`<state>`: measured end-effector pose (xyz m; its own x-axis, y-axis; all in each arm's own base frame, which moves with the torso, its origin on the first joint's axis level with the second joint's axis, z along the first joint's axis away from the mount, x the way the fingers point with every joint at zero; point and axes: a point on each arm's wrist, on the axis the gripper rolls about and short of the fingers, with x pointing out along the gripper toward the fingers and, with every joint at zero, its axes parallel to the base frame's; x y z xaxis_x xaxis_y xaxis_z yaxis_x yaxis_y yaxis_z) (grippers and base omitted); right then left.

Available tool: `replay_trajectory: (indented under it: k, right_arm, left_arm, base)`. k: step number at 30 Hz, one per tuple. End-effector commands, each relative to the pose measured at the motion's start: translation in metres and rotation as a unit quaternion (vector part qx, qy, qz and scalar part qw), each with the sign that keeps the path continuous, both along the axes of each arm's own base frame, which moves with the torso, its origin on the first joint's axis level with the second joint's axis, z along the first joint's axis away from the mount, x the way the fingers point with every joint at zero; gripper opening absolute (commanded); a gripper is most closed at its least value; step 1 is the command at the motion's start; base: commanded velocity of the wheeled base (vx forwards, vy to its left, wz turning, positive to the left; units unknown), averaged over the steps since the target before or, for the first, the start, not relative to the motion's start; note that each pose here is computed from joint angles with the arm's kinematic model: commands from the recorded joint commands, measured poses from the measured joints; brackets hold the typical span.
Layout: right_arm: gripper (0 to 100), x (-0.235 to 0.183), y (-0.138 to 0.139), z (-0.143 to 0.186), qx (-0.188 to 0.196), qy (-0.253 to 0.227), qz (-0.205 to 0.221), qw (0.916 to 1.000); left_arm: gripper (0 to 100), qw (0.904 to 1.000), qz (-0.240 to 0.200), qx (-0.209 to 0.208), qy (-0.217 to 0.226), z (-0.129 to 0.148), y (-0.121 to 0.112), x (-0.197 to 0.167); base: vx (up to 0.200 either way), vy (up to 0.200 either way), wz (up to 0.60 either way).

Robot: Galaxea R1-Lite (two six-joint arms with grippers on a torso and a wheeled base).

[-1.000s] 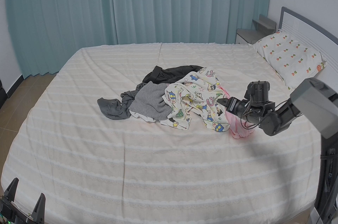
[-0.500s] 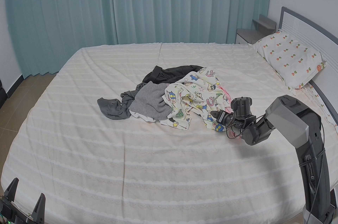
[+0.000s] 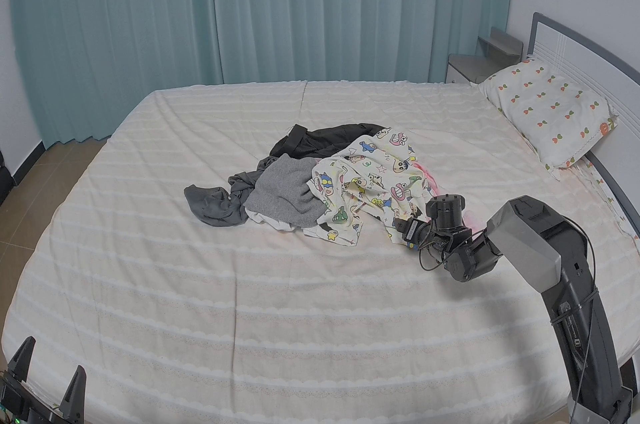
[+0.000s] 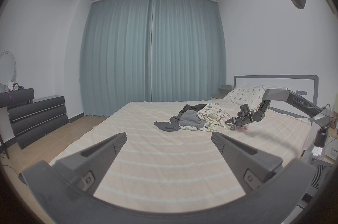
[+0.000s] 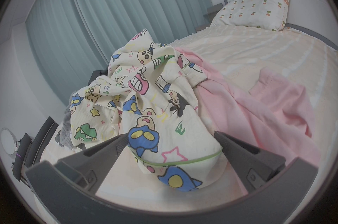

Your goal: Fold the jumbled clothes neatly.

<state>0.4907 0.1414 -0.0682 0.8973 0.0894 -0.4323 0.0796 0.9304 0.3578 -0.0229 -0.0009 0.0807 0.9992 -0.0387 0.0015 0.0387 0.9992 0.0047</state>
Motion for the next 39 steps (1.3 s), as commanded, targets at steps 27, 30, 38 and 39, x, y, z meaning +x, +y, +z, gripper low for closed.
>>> replay_trajectory:
  k: [27, 30, 38, 39]
  right_arm:
    - [0, -0.065, -0.011, 0.053, 0.074, -0.02, 0.093, 0.9927]
    - [0, -0.103, -0.021, 0.078, 0.096, -0.034, 0.133, 0.9858]
    - [0, -0.157, -0.032, 0.11, 0.131, -0.063, 0.177, 0.9735]
    - [0, -0.163, -0.034, 0.115, 0.135, -0.071, 0.18, 0.9717]
  left_arm:
    - [100, 1.0, 0.0, 0.0, 0.001, -0.005, 0.0, 0.0]
    - [100, 1.0, 0.0, 0.0, 0.001, -0.005, 0.0, 0.0]
    - [100, 1.0, 0.0, 0.0, 0.001, -0.005, 0.0, 0.0]
    - [100, 1.0, 0.0, 0.0, 0.0, -0.005, 0.0, 0.0]
  base:
    - [0.0, 0.0, 0.0]
    - [0.0, 0.0, 0.0]
    - [0.0, 0.0, 0.0]
    - [0.0, 0.0, 0.0]
